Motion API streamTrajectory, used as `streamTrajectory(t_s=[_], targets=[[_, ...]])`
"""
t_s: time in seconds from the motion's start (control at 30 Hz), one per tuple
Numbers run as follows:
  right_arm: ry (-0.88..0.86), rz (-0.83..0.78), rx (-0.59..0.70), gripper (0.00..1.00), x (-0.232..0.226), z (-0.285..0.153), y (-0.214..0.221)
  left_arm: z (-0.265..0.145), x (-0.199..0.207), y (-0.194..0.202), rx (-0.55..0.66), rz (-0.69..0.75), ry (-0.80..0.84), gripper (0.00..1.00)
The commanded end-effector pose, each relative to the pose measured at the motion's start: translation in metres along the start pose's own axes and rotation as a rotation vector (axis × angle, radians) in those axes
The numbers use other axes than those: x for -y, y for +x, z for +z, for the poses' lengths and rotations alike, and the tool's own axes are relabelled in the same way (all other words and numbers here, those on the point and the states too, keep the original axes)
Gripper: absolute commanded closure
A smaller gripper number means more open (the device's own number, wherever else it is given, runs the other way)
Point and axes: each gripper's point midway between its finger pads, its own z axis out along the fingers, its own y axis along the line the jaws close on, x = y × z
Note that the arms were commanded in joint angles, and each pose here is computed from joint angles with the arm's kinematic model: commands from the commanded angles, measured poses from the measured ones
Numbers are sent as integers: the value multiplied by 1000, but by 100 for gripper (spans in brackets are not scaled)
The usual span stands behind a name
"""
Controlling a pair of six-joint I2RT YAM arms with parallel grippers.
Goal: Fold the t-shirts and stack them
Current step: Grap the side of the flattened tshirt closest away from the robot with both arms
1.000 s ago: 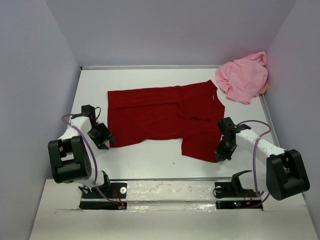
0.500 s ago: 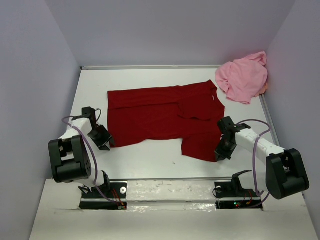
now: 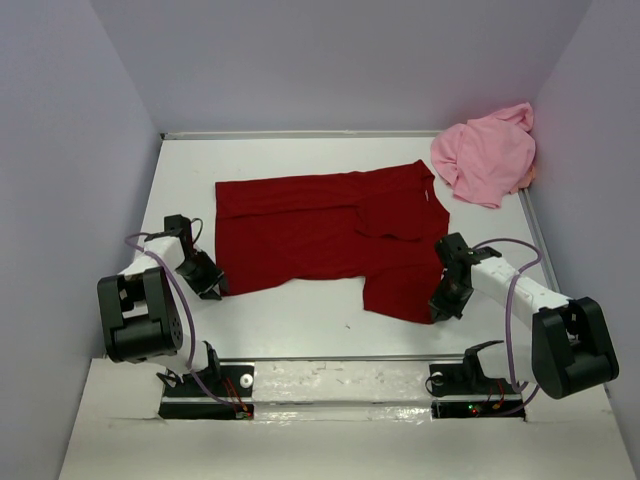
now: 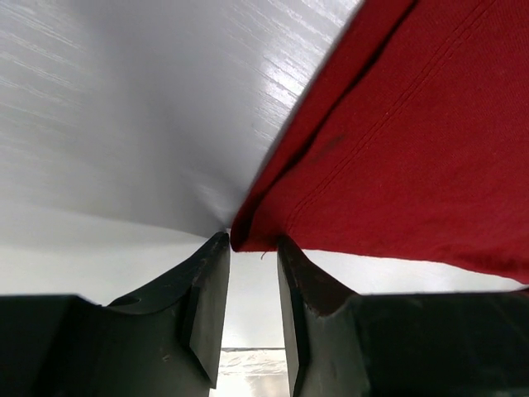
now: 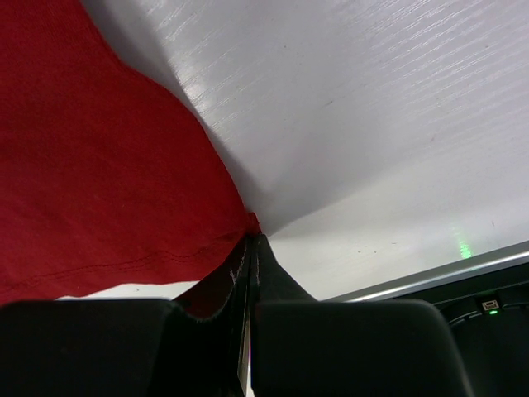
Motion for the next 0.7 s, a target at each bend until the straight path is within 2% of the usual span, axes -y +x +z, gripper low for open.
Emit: streamTrajectory(t_s=[0.0,0.13,0.17,0.33,0.67], targets=[[-31,-11,49,100,-12,-8,-12,0,0,0,-13,-7,6,60],[-34,-11,49,100,-13,-8,-12,3,0,-1,-12,-9,5,61],[-34,-11,51,100,-13,-9,-13,6,-1,1,-16,-7,3,65],[-34,-11,52,100,-13,-9,-12,9,-1,0,-11,-3,12,100],[-56,-12,68,100,-20,-19,-18,-1,2,-2,4,3,20,100]])
